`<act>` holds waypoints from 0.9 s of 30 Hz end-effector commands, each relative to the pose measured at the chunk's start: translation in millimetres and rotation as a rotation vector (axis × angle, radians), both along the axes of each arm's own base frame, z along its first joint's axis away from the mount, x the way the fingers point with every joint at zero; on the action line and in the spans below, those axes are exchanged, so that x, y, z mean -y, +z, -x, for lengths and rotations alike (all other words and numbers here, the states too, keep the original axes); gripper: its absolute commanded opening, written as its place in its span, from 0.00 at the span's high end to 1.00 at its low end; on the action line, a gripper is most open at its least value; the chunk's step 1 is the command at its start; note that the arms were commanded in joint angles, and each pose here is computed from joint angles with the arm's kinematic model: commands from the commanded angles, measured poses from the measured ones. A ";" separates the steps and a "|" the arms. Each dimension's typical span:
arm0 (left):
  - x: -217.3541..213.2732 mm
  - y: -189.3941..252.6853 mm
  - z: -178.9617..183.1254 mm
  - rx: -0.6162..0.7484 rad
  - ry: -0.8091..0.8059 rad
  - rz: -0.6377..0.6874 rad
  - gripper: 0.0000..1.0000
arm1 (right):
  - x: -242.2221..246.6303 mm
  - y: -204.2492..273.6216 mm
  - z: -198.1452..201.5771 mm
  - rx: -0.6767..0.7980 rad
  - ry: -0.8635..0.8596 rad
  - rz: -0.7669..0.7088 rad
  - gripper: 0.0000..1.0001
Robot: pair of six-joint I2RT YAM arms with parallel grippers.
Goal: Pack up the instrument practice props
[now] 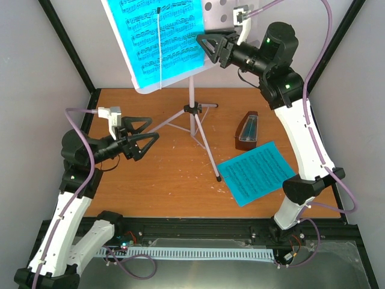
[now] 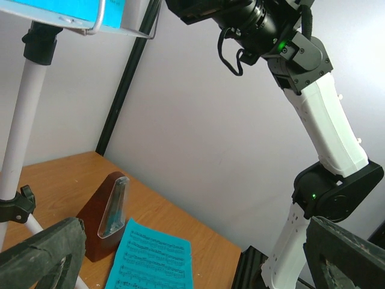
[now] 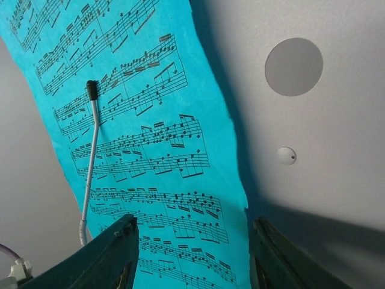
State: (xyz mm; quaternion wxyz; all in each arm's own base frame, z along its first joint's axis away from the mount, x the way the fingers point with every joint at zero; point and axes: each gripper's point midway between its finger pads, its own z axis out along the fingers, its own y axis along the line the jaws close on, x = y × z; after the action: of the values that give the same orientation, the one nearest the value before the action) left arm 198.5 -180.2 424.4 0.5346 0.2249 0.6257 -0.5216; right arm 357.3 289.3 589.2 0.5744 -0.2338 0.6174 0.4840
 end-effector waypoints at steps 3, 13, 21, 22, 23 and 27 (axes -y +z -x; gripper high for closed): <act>-3.2 23.7 12.4 0.062 -0.005 0.011 0.01 | 4.2 11.3 -0.1 0.027 -0.020 -0.019 0.50; -2.5 32.1 18.0 0.080 -0.024 0.014 0.00 | -0.6 5.1 -8.1 0.010 -0.016 -0.014 0.49; -6.1 51.4 33.6 0.151 -0.017 0.023 0.01 | -8.8 8.5 -5.0 0.025 0.048 -0.031 0.60; -7.3 54.6 34.7 0.159 -0.008 0.028 0.01 | -9.4 8.6 -5.0 0.027 0.052 -0.031 0.61; -8.8 59.2 35.0 0.167 0.004 0.034 0.01 | -9.9 9.0 -4.8 0.031 0.056 -0.032 0.61; -13.1 91.7 32.3 0.223 0.047 0.054 0.01 | -11.8 12.0 -3.0 0.047 0.077 -0.040 0.65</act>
State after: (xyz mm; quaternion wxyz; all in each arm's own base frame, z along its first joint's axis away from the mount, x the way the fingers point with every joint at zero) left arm 175.0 -175.2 468.6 0.5705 0.2477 0.5890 -0.5160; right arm 370.5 301.2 582.4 0.5625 -0.2395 0.6146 0.4985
